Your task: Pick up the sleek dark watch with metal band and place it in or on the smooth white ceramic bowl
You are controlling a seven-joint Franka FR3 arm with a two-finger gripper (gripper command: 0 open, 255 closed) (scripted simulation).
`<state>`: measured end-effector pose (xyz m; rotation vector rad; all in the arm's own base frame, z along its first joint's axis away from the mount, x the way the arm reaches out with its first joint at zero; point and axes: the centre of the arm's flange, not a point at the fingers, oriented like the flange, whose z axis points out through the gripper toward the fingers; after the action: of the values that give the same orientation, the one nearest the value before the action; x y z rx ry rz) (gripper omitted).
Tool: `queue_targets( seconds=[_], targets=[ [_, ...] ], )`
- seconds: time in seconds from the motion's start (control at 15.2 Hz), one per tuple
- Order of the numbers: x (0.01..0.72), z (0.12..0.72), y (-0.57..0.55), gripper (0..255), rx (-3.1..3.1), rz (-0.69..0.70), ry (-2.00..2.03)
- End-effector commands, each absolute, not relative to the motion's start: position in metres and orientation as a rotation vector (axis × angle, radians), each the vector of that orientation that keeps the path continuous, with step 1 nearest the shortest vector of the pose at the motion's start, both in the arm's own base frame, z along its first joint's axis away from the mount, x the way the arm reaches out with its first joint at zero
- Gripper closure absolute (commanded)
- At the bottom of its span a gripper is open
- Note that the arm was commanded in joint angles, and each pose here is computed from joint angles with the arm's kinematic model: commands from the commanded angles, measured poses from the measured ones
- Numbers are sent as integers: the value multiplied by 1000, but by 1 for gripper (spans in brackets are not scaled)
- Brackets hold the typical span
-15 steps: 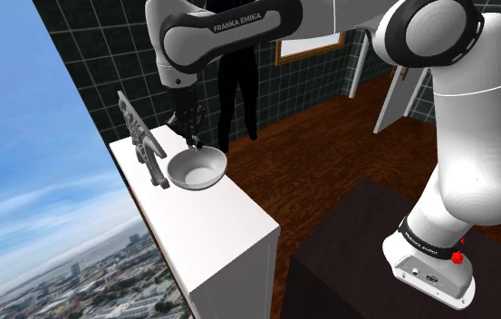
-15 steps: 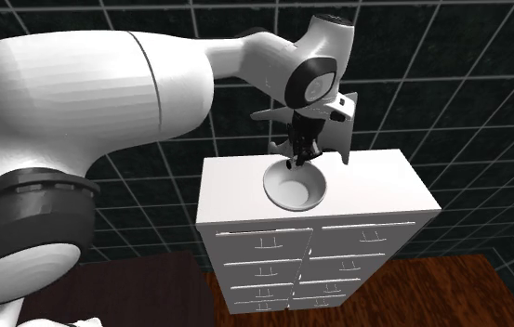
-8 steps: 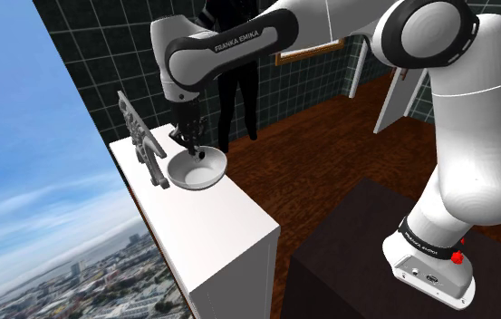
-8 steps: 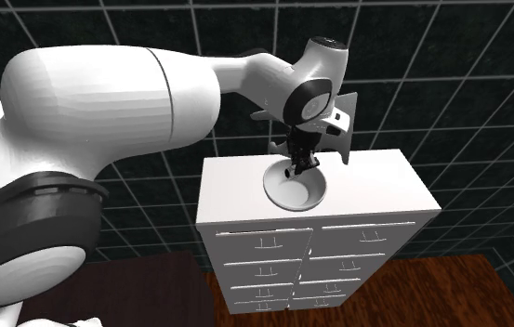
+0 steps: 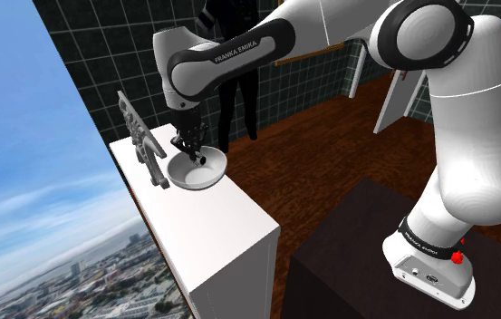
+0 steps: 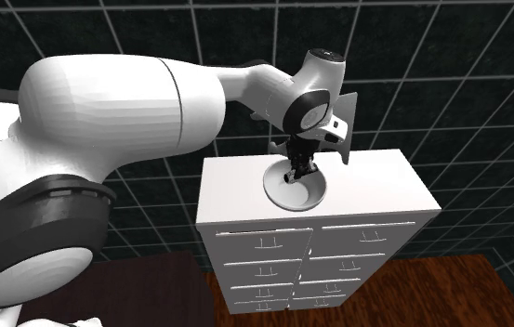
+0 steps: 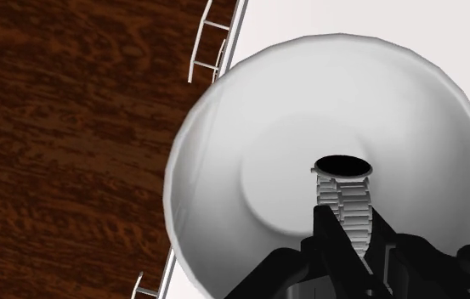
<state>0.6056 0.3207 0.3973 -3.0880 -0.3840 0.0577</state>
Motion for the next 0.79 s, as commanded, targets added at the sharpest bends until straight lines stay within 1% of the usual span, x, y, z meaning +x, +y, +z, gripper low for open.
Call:
queue_targets(
  seconds=[0.0,0.13,0.2,0.53,0.73],
  targets=[
    [606,397,321,255,-3088,57,-384],
    [606,397,321,255,-3088,58,-384],
    [606,397,321,0,-3088,58,-384],
    [606,397,321,0,-3088,58,-384],
    [607,437,320,0,-3088,57,-384]
  ],
)
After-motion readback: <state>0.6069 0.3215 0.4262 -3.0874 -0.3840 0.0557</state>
